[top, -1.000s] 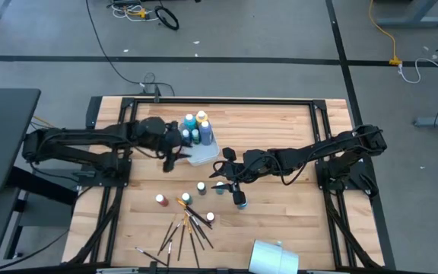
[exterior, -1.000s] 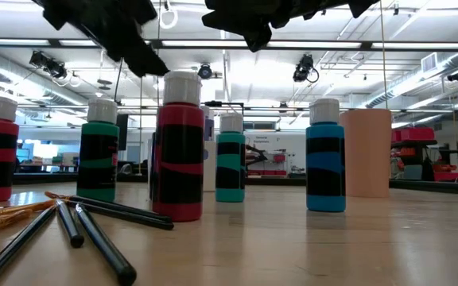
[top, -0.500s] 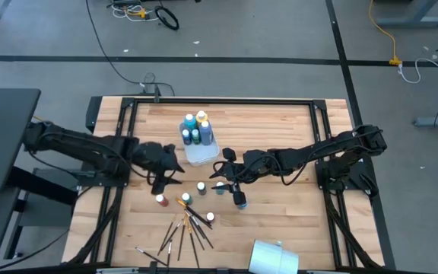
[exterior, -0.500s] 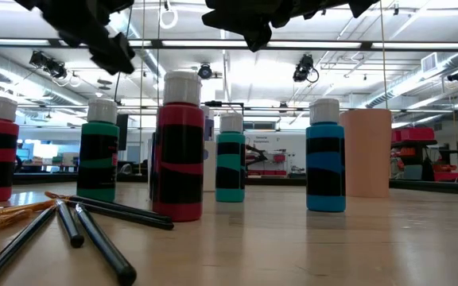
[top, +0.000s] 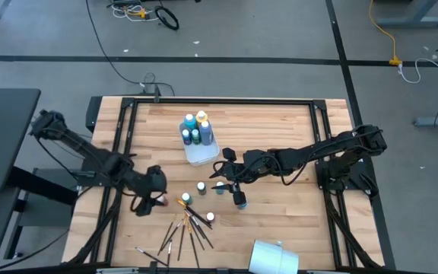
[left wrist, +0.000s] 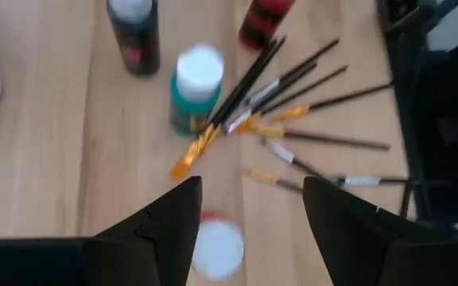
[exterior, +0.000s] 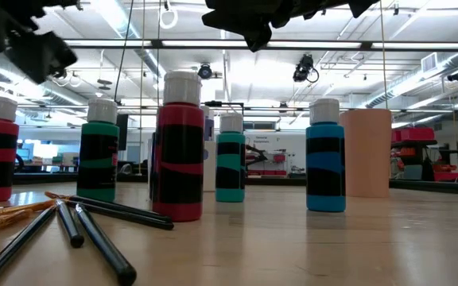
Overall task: Pick & Place Paint Supplies
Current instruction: Put the red paint bottle into the white bin
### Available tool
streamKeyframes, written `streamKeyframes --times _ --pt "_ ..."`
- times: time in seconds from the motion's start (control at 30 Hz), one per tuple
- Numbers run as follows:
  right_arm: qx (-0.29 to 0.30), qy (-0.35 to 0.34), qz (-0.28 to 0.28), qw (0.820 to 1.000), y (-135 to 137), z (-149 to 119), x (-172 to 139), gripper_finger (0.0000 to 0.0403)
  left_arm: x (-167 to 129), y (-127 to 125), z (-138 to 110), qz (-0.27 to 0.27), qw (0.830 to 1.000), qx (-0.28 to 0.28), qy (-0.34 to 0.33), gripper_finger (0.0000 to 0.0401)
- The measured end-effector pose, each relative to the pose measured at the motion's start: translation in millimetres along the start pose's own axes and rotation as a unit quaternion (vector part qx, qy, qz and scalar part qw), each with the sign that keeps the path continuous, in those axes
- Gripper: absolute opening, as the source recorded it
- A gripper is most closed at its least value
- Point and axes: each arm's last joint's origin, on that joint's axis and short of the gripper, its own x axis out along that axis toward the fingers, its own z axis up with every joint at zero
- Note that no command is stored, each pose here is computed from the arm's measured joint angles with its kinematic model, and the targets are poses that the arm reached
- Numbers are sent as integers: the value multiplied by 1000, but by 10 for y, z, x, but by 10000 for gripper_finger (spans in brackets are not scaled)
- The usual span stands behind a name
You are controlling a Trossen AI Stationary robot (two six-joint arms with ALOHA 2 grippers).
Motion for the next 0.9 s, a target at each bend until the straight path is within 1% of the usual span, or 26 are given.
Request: streamKeyframes --times 0.13,0.27,0.4,0.6,0.7,0.9 --pt "0 0 0 1000 0 0 0 171 32 -44 -98 34 999 5 25 231" --pt "0 0 0 1000 1 0 0 171 99 -61 -149 68 997 7 35 231" --pt "0 1 0 1000 1 -3 0 171 196 -64 -182 81 995 3 51 231" --pt "0 0 0 1000 0 -1 0 171 271 -68 -199 89 993 17 70 226" --pt "0 0 0 1000 1 0 0 171 267 -72 -195 84 994 16 70 203" --pt "0 0 0 1000 1 0 0 171 265 -67 -190 92 994 17 63 130"
